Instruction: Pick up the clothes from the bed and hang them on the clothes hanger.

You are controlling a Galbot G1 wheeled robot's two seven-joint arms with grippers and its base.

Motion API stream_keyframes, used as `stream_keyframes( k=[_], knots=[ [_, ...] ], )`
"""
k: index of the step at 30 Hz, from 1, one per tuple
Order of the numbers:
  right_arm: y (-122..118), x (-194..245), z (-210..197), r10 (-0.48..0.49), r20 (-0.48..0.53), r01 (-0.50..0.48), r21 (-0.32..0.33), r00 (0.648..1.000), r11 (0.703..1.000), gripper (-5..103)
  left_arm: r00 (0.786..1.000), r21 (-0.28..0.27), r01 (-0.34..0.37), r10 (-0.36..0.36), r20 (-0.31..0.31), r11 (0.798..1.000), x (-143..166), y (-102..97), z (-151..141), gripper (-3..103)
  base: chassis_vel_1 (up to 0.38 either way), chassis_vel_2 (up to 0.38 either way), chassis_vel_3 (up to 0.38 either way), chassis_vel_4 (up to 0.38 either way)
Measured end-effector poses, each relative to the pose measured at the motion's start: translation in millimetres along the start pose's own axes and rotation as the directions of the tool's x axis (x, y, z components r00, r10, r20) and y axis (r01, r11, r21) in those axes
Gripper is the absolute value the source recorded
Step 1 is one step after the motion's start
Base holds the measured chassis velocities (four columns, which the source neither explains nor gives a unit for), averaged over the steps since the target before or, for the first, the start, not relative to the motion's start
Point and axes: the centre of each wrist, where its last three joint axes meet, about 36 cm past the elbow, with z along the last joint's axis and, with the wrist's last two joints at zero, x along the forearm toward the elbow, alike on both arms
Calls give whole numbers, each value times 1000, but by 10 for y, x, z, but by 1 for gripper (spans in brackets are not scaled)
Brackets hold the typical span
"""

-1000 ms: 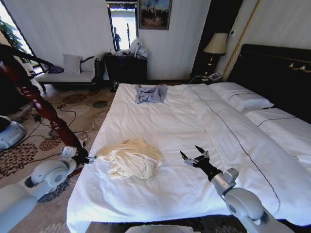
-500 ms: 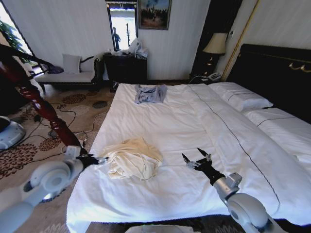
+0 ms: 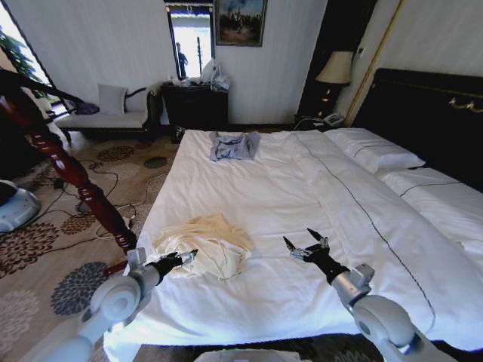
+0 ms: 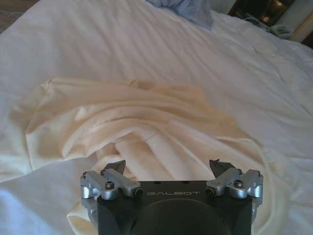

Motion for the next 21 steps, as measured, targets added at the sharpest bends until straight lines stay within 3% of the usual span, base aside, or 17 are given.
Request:
stream_keyframes(
  k=[6,12,21],
  knots=[
    [-16,-6,-11,4,-2,-4,-5,1000,1000,100,1000,2,2,-2,19,1000,-191,77,36,95,0,0,0,0],
    [-16,-3,-9,8,-7,-8,-10,1000,1000,100,998,21,-30,28,63,999,-317,34,-70,81,0,0,0,0],
    [-15,-1,-13,10,-10,-10,-9,1000,1000,100,999,37,-28,27,36,999,-405,25,15,70,0,0,0,0]
  ],
)
